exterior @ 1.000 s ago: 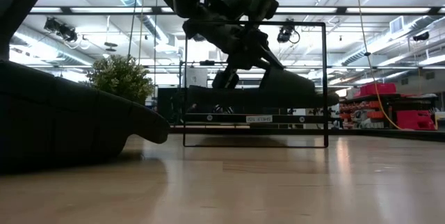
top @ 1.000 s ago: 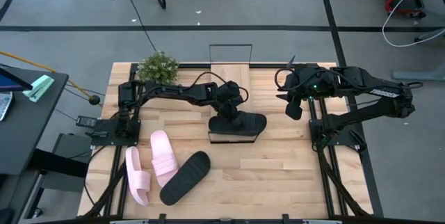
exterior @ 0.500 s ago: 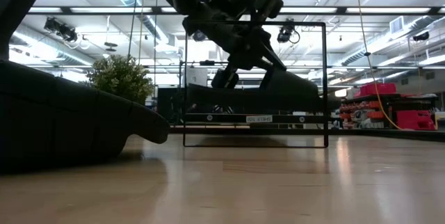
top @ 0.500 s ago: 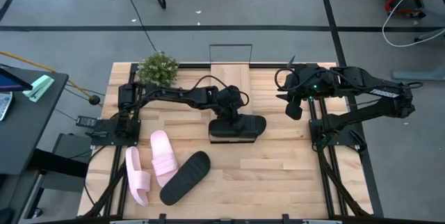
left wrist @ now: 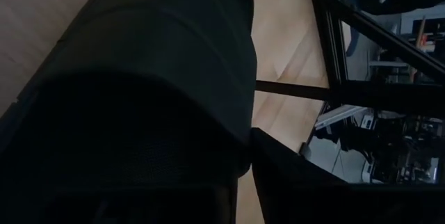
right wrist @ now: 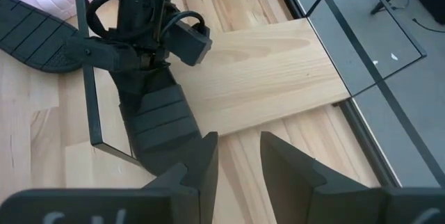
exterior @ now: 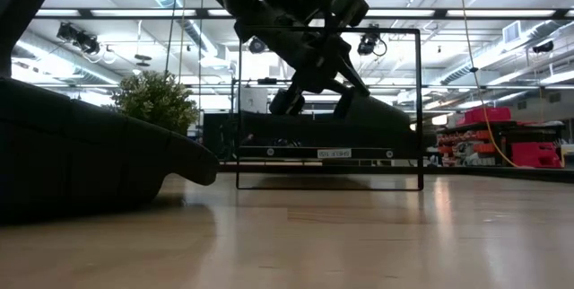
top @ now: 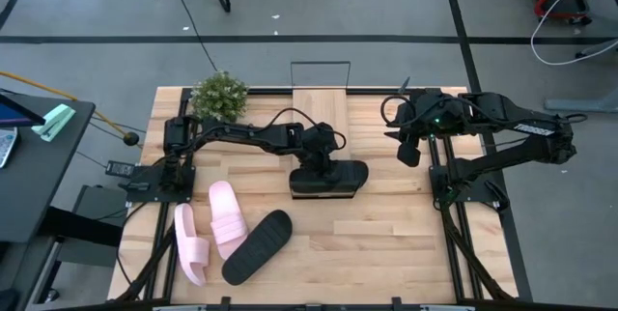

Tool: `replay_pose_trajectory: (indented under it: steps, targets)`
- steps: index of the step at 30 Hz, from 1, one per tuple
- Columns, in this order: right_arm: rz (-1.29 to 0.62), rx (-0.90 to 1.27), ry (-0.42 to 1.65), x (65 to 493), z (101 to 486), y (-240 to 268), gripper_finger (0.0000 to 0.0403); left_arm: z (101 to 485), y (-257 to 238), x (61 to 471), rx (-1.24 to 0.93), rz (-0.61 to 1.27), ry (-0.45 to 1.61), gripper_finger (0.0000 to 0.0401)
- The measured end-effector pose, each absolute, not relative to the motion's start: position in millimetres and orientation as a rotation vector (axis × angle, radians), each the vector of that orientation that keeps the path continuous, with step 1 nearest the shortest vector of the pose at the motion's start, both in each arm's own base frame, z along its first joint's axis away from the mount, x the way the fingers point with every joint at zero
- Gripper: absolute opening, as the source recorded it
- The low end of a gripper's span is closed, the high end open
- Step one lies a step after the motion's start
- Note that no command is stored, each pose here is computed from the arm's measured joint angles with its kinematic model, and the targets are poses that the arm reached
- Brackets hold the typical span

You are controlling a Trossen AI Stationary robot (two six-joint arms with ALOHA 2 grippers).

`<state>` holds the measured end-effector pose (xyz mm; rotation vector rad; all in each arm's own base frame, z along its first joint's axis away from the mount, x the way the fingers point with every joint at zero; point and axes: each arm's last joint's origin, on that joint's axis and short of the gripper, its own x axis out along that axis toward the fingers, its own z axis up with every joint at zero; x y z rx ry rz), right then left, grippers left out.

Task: Pick and place slides into the shelf
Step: Put the left black slipper on the shelf, then put the black slipper on the shelf

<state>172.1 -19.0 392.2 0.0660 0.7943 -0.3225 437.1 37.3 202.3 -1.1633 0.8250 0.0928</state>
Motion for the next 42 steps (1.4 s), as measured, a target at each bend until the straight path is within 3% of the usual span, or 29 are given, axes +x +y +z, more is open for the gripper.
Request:
replay_pose_trajectory:
  steps: [8, 29, 42]
  targets:
    - [-0.321, 0.067, 0.794, 172, 392, -19, 0.0114, 202, 35, 437, -1.181, 0.099, 0.829, 0.005]
    - [-0.329, 0.09, 0.79, 172, 392, -19, 0.0114, 195, 35, 428, -1.18, 0.162, 0.944, 0.0232]
    - [-0.329, 0.09, 0.79, 172, 392, -19, 0.0114, 193, 50, 423, -1.194, 0.128, 0.991, 0.0267]
